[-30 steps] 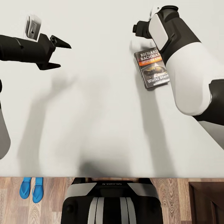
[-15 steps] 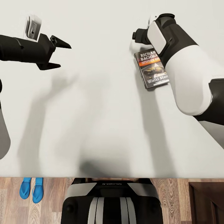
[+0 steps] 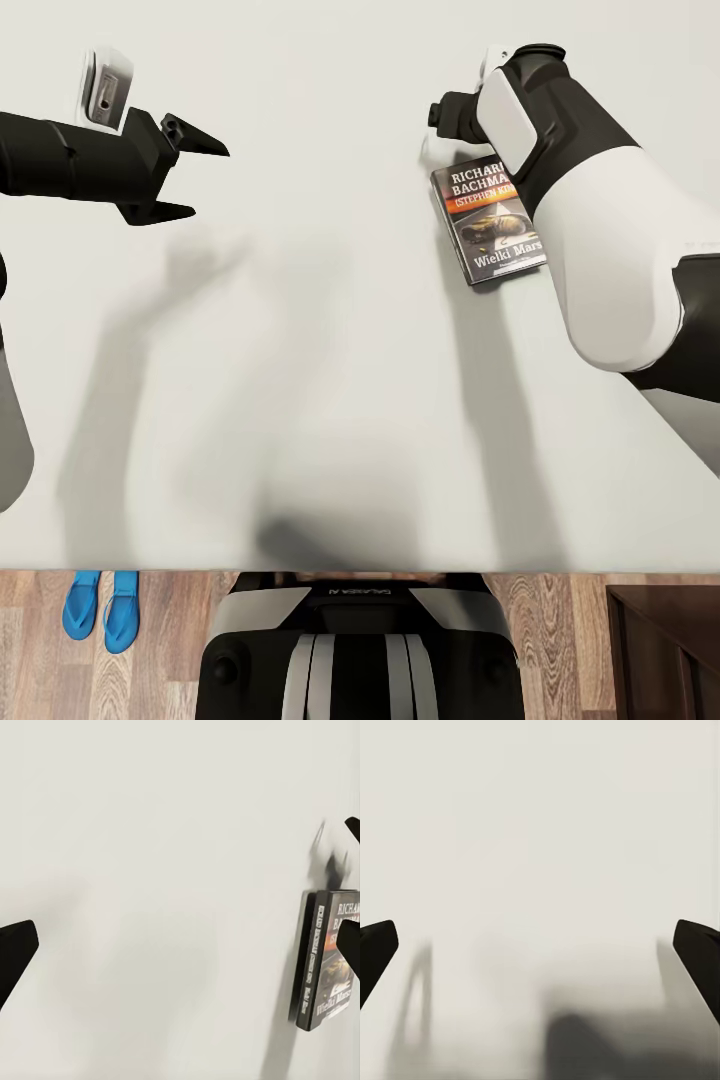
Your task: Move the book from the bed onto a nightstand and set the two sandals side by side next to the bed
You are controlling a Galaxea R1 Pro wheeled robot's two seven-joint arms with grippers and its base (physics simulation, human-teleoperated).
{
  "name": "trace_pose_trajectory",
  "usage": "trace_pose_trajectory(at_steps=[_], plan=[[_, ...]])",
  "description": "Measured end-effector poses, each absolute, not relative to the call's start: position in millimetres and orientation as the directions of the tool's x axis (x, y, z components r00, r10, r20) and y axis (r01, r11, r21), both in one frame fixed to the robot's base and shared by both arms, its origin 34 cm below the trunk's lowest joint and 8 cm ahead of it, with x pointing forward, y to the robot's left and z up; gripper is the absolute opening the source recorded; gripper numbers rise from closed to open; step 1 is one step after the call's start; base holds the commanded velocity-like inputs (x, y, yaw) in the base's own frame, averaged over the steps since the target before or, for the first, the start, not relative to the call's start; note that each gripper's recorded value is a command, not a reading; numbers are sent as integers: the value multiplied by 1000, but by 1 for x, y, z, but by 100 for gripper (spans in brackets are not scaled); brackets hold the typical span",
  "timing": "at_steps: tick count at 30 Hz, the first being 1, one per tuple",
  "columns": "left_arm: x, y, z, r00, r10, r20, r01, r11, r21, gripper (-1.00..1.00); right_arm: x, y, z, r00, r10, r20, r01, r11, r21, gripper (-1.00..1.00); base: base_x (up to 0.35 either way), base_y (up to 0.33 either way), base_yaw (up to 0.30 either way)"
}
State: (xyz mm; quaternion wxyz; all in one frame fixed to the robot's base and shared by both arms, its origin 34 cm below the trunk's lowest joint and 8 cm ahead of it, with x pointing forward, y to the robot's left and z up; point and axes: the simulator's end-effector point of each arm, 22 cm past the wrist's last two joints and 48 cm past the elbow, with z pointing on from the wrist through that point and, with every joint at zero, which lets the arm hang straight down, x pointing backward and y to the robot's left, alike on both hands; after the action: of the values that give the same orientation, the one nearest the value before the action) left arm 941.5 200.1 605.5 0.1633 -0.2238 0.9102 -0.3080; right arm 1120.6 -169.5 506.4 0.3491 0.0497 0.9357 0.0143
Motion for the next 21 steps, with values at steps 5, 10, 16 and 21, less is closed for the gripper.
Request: trace_pose_trajectory(at_steps=[5, 10, 16, 21], plan=[[941, 200, 605, -847, -508, -159, -307, 710, -634, 100, 1121, -170, 506, -751, 103, -652, 83, 995, 62, 100, 0, 0, 0], [942, 200, 605, -846, -509, -159, -308, 710, -634, 100, 1121, -169, 507, -749, 103, -654, 81, 995, 64, 100, -56, -28, 0], [942, 201, 605, -845, -511, -158, -309, 708, -635, 100, 1121, -169, 506, -750, 100, -654, 80, 995, 60, 100, -208, -115, 0], [942, 201, 605, -844, -512, -157, -310, 707, -636, 100, 1121, -168, 507, -750, 102, -654, 81, 995, 62, 100, -242, -119, 0]])
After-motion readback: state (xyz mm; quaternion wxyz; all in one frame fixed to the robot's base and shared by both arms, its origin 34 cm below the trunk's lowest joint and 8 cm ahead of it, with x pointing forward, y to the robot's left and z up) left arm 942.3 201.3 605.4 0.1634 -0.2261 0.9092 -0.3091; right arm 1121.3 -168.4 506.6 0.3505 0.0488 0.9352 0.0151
